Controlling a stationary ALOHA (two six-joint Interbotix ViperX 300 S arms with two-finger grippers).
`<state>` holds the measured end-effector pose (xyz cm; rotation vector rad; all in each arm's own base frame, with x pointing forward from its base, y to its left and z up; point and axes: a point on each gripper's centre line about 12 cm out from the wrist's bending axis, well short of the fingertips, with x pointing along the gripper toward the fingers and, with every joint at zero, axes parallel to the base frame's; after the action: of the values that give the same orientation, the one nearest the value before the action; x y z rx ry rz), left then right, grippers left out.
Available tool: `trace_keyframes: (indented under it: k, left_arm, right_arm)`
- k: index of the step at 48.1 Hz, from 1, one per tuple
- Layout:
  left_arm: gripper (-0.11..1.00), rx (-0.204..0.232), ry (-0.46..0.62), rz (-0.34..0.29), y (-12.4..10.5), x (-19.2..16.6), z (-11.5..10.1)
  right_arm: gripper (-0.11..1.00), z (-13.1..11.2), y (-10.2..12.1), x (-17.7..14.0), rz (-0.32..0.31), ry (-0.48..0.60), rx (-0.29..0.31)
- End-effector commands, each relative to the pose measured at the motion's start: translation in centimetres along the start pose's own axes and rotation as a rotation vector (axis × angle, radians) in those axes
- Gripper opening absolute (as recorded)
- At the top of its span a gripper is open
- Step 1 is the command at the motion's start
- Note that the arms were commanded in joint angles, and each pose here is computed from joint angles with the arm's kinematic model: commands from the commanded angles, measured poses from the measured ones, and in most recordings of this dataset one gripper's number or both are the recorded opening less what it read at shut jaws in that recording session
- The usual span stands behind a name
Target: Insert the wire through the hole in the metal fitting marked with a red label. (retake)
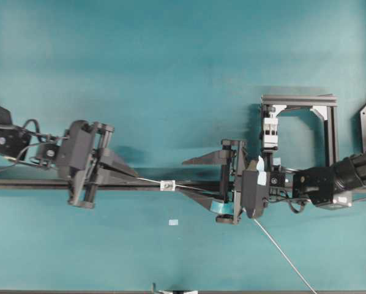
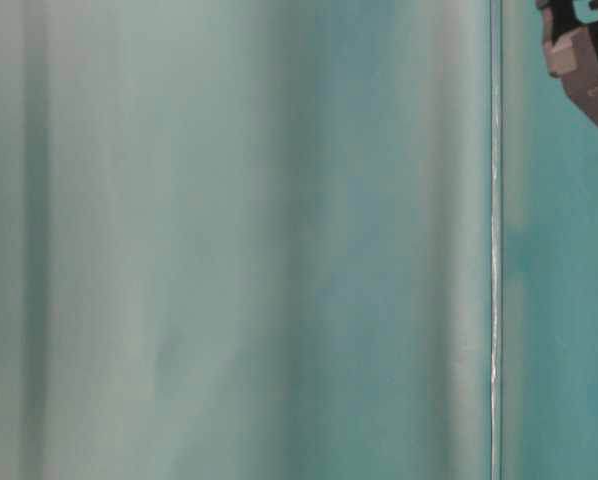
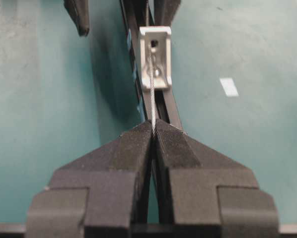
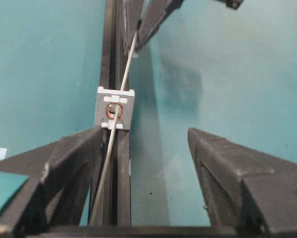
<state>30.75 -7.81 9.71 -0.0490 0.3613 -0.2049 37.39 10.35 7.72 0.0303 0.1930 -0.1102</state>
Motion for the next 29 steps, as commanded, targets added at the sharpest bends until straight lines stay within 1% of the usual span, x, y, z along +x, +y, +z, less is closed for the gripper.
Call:
trace_keyframes:
  k: [1,9,29]
  left_arm:
    - [-0.11,0.006,-0.040,-0.018,-0.5,-1.0,1.1]
    - [-0.11,0.008,-0.045,-0.032,-0.9,-2.6,1.2]
    - [-0.11,0.019,0.025,-0.056,-1.3,-5.5,-0.7]
  right_arm:
    - [0.80,1.6,0.2,-0.1,0.005,-0.039,0.021]
    - [0.80,1.5,0.2,-0.1,0.006,-0.038,0.020]
    - [0.79,1.5,0.2,-0.1,0.007,-0.035,0.021]
